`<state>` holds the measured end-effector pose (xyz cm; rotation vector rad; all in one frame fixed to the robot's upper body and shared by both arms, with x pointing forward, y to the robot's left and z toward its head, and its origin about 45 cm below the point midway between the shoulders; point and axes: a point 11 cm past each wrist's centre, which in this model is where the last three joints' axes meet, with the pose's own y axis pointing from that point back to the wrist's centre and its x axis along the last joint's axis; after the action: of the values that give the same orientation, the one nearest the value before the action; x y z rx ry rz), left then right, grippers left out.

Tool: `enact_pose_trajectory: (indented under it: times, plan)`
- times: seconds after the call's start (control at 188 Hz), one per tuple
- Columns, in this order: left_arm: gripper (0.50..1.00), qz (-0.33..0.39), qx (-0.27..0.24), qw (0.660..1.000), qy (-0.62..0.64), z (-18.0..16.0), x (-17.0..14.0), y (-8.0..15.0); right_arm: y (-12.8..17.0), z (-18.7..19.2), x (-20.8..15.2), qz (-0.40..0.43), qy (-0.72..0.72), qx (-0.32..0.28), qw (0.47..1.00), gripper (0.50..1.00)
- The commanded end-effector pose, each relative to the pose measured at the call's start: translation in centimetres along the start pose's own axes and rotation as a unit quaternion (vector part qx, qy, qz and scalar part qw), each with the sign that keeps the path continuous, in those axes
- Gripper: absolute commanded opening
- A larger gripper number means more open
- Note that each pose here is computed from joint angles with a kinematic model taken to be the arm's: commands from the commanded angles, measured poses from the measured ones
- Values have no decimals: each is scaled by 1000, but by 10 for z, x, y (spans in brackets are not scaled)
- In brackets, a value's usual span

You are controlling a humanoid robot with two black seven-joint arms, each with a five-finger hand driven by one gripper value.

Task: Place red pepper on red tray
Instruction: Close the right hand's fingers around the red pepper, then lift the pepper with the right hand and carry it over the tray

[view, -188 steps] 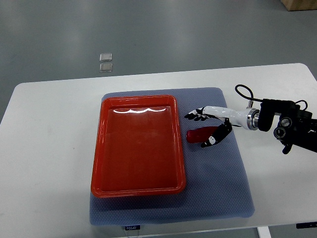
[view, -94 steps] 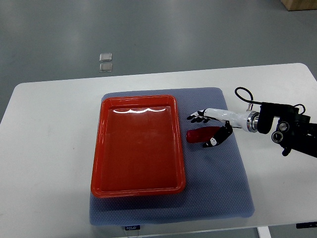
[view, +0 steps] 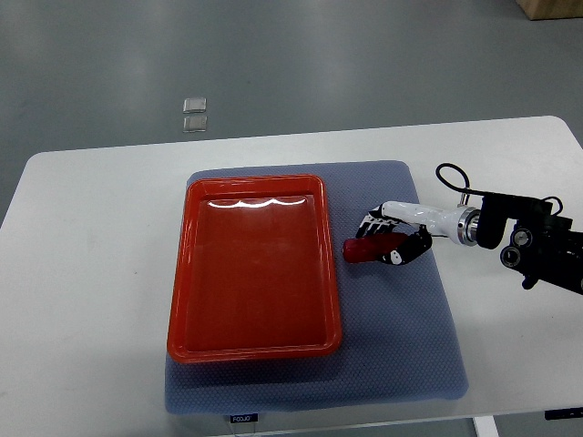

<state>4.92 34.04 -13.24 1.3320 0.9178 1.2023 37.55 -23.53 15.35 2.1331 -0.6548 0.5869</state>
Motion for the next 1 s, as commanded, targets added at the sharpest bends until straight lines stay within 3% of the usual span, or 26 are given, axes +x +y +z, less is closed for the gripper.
enact_pose_trajectory:
  times: [0.0,0.08,0.265,0.271,0.302,0.626,0.796,0.992]
  plan:
    - [1000,0,0,1000,0,0,0,0,1,4,0,0,1,-5,1000,539]
    - [1000,0,0,1000,0,0,0,0,1,3,4,3,3,-5,1000,500]
    - [1000,0,0,1000,0,0,0,0,8,7,17,11,9,-12,1000,500]
    - [1000,0,0,1000,0,0,0,0,12,2,33,24,16,-9,1000,500]
    - [1000,0,0,1000,0,0,0,0,14,0,41,31,20,-7,999,500]
    - [1000,0,0,1000,1,0,0,0,32,-39,103,57,59,18,996,500]
    - [1000,0,0,1000,1,0,0,0,23,-64,108,48,72,38,996,500]
    - [1000,-1,0,1000,0,0,0,0,-18,-117,85,2,108,76,991,500]
